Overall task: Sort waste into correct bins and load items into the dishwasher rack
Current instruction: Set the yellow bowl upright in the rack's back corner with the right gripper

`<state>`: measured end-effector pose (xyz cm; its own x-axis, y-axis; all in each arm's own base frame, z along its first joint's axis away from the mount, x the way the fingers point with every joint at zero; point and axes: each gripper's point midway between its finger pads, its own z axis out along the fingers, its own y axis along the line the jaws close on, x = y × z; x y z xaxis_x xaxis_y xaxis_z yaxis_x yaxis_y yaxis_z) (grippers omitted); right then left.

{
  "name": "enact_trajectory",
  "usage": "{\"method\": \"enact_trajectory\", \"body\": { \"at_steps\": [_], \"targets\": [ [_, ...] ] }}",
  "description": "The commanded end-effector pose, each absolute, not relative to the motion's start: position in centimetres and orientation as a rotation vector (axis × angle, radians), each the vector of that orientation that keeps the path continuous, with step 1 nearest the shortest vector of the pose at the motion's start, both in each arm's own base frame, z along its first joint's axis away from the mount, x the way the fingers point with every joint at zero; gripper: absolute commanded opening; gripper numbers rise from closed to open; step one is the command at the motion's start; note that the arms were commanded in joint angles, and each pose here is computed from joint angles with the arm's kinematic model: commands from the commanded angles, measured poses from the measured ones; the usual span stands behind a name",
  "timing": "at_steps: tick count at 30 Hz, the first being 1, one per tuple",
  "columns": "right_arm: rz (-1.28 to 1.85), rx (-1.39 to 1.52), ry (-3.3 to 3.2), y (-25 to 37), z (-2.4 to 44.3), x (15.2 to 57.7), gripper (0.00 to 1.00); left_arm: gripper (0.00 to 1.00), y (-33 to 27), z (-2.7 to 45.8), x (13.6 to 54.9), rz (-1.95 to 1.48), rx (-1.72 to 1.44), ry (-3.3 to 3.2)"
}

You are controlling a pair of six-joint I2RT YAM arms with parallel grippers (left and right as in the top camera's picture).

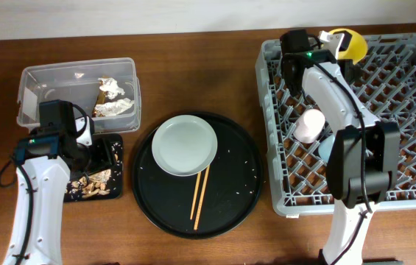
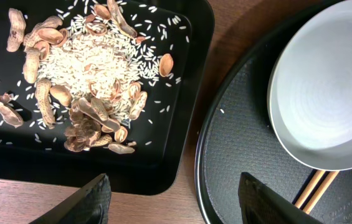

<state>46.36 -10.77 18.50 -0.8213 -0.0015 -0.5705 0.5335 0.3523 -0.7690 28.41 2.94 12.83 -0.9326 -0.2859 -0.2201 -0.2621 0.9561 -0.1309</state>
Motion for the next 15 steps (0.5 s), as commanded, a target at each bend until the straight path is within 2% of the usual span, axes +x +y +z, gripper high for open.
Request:
{"method": "enact_trajectory", "body": {
  "at_steps": [1,2,3,4,6,8,9,12,15],
  "targets": [
    [-1.509,0.494,2.084,-11.1,19.9,46.0,0.04,0.65,2.9,13.3,28.5,-0.166,-0.430,2.850],
    [-1.414,0.495,2.157,-10.7,19.0,46.2,0.05,0.65,2.9,13.3,28.5,-0.167,-0.430,2.850],
    [-1.246,0.513,2.256,-10.1,17.9,46.5,0.12,0.65,2.9,13.3,28.5,-0.166,-0.430,2.849],
    [-0.950,0.546,2.370,-8.9,17.3,47.2,0.18,0.65,2.9,13.3,28.5,-0.167,-0.430,2.849],
    [-0.442,0.578,2.407,-7.4,20.8,48.9,0.59,0.65,2.9,13.3,28.6,-0.167,-0.429,2.843],
    [-0.086,0.563,2.358,-8.1,25.3,50.3,0.64,0.65,2.9,13.3,28.6,-0.167,-0.429,2.843],
    [0.075,0.567,2.335,-8.3,26.0,50.8,0.71,0.65,2.9,13.3,28.6,-0.167,-0.429,2.843],
    [0.518,0.815,2.270,-11.5,24.4,51.3,0.72,0.65,2.9,13.3,28.8,-0.166,-0.427,2.836],
    [0.519,1.057,2.246,-14.7,21.3,51.2,0.72,0.65,3.0,13.3,28.8,-0.166,-0.427,2.835]
  ]
}}
